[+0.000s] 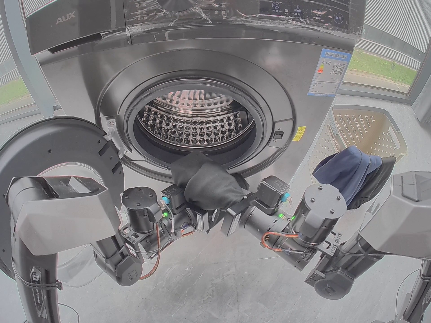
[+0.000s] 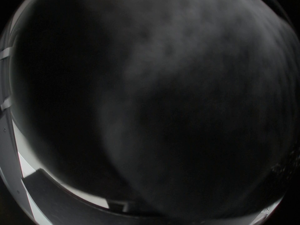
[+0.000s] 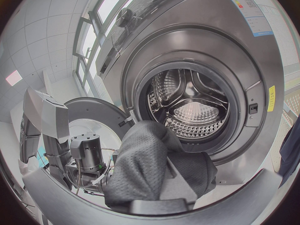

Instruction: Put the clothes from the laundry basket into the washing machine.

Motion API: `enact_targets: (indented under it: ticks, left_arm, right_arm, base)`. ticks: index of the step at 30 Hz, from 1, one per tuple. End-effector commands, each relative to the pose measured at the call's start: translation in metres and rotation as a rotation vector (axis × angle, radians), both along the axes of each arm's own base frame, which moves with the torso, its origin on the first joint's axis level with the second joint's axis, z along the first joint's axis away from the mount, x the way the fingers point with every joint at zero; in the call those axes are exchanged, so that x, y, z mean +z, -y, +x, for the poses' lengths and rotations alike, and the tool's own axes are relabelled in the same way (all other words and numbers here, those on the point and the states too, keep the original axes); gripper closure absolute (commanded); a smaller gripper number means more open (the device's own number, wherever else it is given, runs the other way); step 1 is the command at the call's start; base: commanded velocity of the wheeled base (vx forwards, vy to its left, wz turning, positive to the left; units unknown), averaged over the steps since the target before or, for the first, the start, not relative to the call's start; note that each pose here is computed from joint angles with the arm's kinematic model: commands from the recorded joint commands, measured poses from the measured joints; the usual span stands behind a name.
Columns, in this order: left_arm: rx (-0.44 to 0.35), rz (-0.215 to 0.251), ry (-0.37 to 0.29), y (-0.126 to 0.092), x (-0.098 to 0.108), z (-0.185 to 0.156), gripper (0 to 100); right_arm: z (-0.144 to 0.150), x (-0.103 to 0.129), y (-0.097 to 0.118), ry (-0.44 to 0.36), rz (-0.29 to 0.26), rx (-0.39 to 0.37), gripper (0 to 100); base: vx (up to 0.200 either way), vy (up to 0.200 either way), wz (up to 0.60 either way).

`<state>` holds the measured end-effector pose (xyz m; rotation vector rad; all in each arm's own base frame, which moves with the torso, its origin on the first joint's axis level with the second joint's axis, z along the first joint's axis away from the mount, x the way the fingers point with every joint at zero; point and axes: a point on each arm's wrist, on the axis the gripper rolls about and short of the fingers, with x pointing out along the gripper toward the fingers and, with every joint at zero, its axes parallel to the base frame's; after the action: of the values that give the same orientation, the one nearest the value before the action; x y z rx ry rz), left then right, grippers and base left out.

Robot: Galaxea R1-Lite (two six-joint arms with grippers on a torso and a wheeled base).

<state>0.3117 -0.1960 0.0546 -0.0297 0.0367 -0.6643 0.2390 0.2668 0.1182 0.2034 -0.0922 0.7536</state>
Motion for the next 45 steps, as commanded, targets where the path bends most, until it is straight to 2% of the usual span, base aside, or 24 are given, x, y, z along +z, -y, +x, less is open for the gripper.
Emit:
enact_targets:
  ticks: [1,6,12,22,27,33,34,38,40,42,43,44,45]
  left_arm:
    - [0.008,-0.023,0.023,0.001,0.008,0.003,100]
    - [0.008,-0.042,0.027,-0.005,0.022,-0.008,100]
    - [0.005,-0.051,0.044,-0.013,0.039,-0.023,100]
    - [0.008,-0.055,0.033,-0.029,0.052,-0.047,100]
    - [0.001,-0.091,0.036,-0.029,0.060,-0.051,100]
    - [0.004,-0.097,0.039,-0.030,0.062,-0.051,100]
    - [0.004,-0.097,0.039,-0.030,0.062,-0.051,100]
    - [0.016,-0.107,0.050,-0.032,0.065,-0.049,100]
    - [0.028,-0.114,0.055,-0.032,0.067,-0.049,100]
    - [0.066,-0.140,0.057,-0.036,0.074,-0.054,100]
    - [0.066,-0.140,0.057,-0.036,0.074,-0.054,100]
    - [0.071,-0.164,0.049,-0.040,0.079,-0.061,100]
    - [0.072,-0.177,0.042,-0.044,0.081,-0.065,100]
  right_arm:
    - [0.003,0.002,0.010,-0.002,0.002,-0.025,100]
    - [0.017,0.002,0.024,-0.013,0.002,-0.079,100]
    - [0.022,-0.007,0.032,-0.046,-0.015,-0.106,100]
    - [0.020,-0.026,0.026,-0.086,-0.058,-0.092,100]
    - [0.010,-0.039,0.020,-0.114,-0.100,-0.057,100]
    - [0.003,-0.033,0.013,-0.091,-0.085,-0.033,100]
    - [0.003,-0.031,0.014,-0.086,-0.081,-0.035,0]
    - [-0.001,-0.015,0.025,-0.067,-0.054,-0.034,0]
    - [-0.006,-0.016,0.030,-0.079,-0.075,-0.029,0]
    - [-0.024,-0.024,0.048,-0.114,-0.154,0.000,0]
    - [-0.024,-0.024,0.048,-0.114,-0.154,0.000,0]
    - [-0.031,-0.028,0.060,-0.117,-0.201,0.013,0]
    - [-0.032,-0.030,0.064,-0.122,-0.210,0.019,0]
  base:
    - [0.000,0.000,0.00]
    - [0.000,0.000,0.00]
    - [0.000,0.000,0.00]
    - [0.000,0.000,0.00]
    - [0.000,0.000,0.00]
    - [0.000,0.000,0.00]
    - [0.000,0.000,0.00]
    - [0.000,0.000,0.00]
    - [0.000,0.000,0.00]
    - [0.000,0.000,0.00]
    - [0.000,0.000,0.00]
    - [0.000,0.000,0.00]
    - [0.000,0.000,0.00]
